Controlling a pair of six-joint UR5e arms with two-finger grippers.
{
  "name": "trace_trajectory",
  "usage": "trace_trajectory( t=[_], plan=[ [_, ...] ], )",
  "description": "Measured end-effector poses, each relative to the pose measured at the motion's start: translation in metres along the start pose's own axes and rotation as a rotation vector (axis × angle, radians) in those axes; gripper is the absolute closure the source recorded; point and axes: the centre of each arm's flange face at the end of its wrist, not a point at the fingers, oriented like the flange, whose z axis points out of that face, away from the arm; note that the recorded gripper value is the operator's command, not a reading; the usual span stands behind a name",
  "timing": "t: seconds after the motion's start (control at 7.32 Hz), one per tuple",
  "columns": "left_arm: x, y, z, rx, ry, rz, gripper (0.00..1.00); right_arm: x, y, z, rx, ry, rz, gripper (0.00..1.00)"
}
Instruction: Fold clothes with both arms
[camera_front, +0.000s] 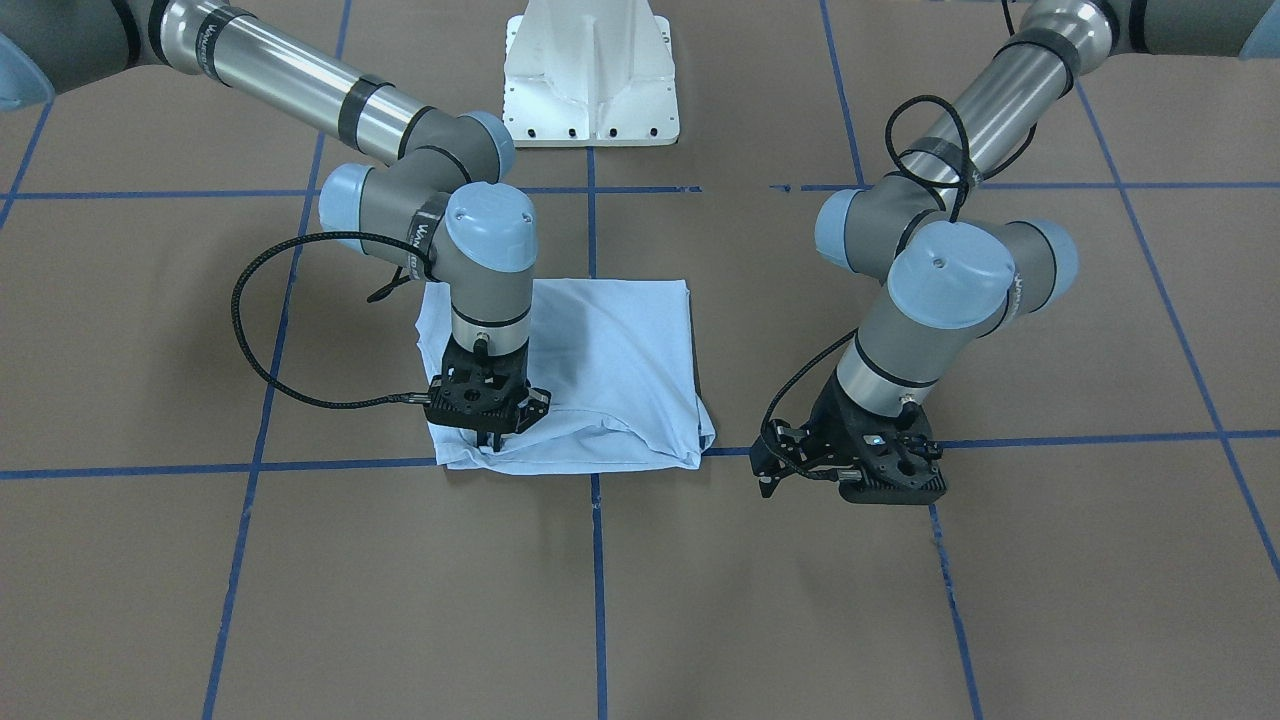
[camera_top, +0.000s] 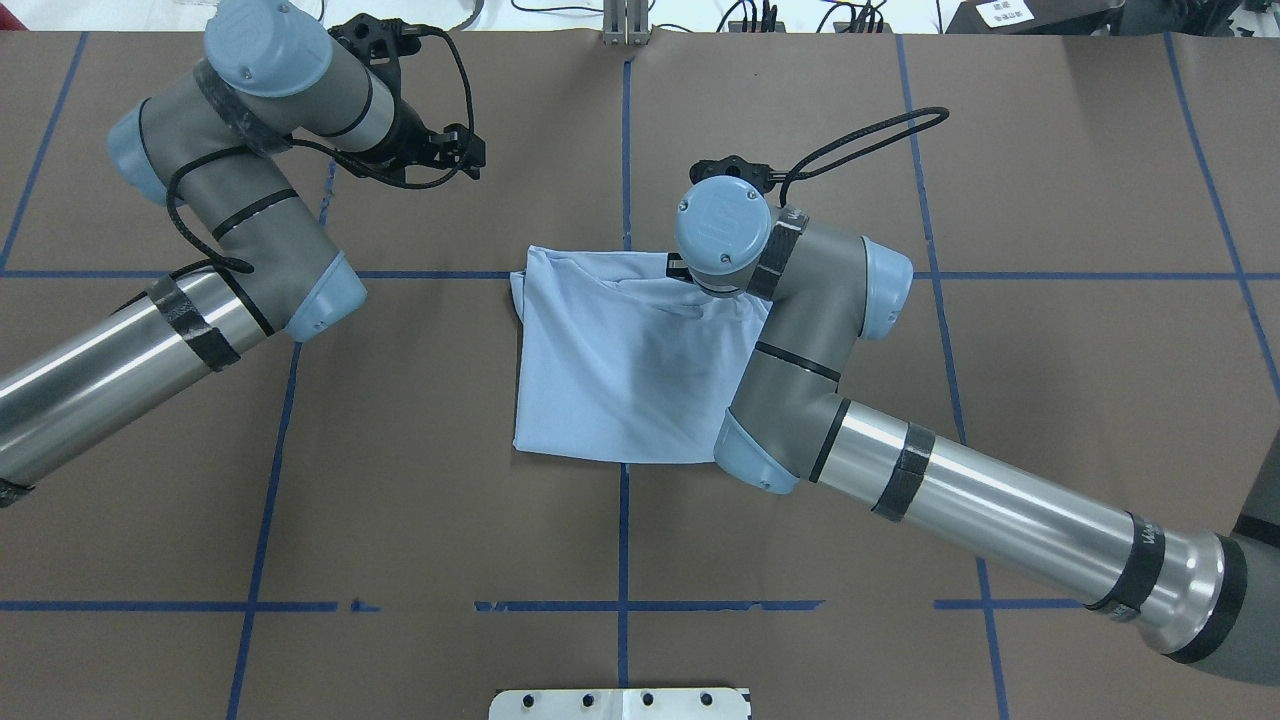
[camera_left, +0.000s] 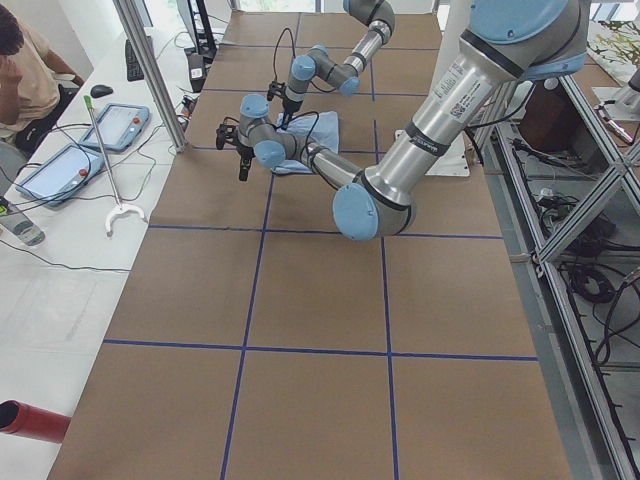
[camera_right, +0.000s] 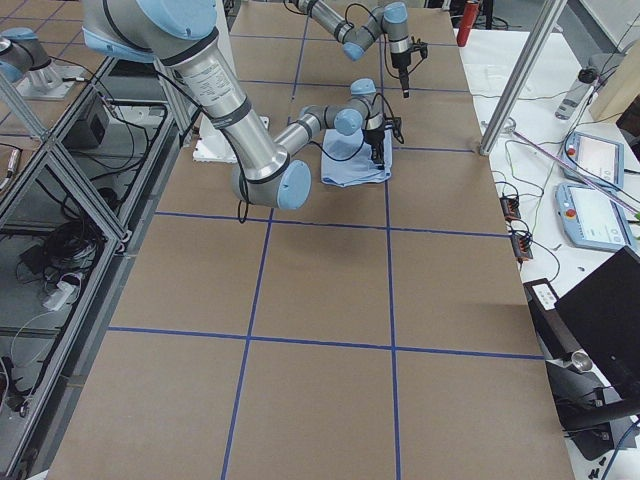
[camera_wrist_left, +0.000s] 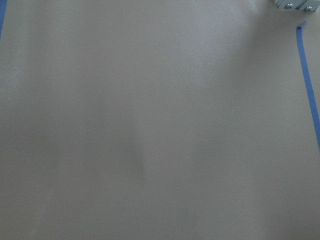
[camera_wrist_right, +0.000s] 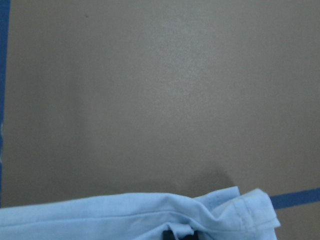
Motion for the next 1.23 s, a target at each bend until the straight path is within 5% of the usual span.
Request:
trace_trajectory(
  t=[0.55, 0.68, 0.82, 1.23],
  plan=[
    [0.003, 0.001, 0.0, -0.001, 0.004, -0.001, 0.0, 0.023, -0.043, -0.003, 0.034, 0.02, 0.008, 1.0],
    [0.002, 0.002, 0.0, -0.001, 0.003, -0.001, 0.0, 0.027, -0.049, -0.001, 0.037, 0.029, 0.004, 0.63],
    [0.0, 0.003, 0.001, -0.003, 0.001, -0.002, 0.0, 0.03, -0.052, 0.001, 0.039, 0.035, -0.002, 0.01],
    [-0.002, 0.005, 0.0, -0.003, 0.002, 0.001, 0.0, 0.032, -0.074, -0.003, 0.033, 0.031, -0.039, 0.0]
  ],
)
